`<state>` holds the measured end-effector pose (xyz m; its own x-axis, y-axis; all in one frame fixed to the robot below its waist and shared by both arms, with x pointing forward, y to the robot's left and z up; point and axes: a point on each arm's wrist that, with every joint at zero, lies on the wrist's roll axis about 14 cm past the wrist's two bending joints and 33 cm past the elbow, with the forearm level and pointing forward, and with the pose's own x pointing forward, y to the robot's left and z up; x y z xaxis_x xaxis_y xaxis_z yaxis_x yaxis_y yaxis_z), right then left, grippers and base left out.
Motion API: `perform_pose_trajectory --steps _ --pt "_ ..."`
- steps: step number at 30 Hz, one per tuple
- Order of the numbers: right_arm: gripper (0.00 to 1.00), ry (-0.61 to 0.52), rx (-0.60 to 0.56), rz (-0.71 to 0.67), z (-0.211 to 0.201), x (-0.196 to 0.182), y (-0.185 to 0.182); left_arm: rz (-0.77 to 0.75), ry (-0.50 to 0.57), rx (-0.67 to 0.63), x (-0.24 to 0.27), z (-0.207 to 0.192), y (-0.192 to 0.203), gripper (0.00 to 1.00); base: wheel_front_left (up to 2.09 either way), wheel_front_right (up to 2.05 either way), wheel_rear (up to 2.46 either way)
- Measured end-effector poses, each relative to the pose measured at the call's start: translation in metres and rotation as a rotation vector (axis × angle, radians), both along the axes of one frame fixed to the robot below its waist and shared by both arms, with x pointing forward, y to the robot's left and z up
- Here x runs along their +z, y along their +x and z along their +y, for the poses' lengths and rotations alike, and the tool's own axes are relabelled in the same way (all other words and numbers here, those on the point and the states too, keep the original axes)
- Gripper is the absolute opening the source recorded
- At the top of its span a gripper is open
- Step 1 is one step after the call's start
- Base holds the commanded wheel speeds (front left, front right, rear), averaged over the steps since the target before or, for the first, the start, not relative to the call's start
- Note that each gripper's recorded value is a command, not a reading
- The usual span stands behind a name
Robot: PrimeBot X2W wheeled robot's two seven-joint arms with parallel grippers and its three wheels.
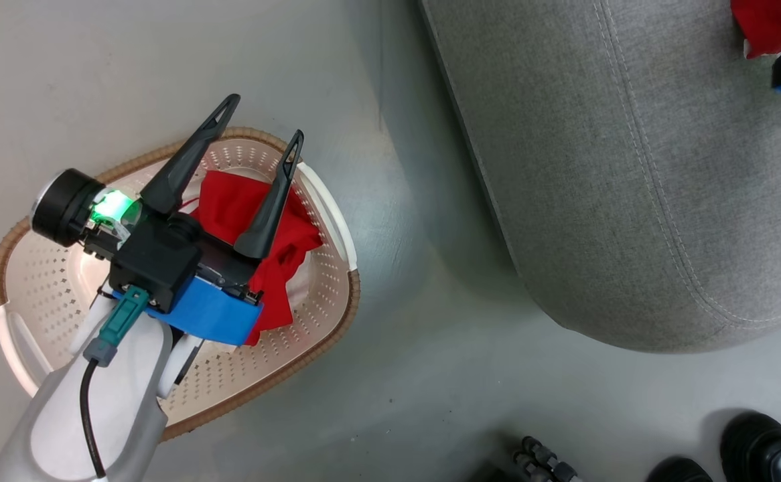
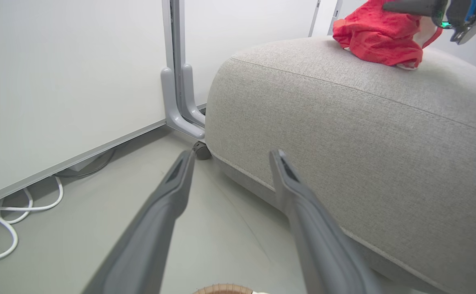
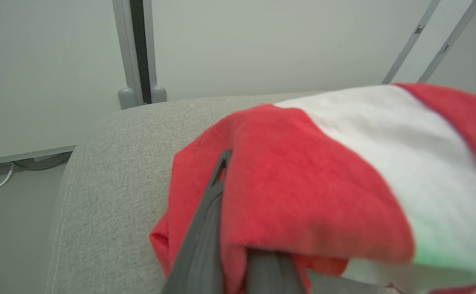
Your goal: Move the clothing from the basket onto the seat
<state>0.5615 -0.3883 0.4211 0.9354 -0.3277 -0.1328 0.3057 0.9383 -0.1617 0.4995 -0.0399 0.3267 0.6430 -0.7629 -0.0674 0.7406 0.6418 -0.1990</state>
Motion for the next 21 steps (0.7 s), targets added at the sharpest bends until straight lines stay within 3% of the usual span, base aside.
perform_pose_trajectory --steps 1,14,21 --pt "1.00 0.003 0.004 0.007 0.002 -0.002 -0.001 -0.002 0.001 0.001 0.001 0.000 0.000 1.00 0.00 0.00 0.00" --pt "1.00 -0.005 0.025 0.003 0.007 0.006 -0.002 -0.016 0.001 0.017 0.014 0.003 0.003 1.00 0.00 0.00 0.00" --pt "1.00 0.021 0.011 -0.004 0.010 0.010 -0.024 -0.018 -0.027 0.038 0.034 -0.002 0.000 1.00 0.00 0.00 0.00"
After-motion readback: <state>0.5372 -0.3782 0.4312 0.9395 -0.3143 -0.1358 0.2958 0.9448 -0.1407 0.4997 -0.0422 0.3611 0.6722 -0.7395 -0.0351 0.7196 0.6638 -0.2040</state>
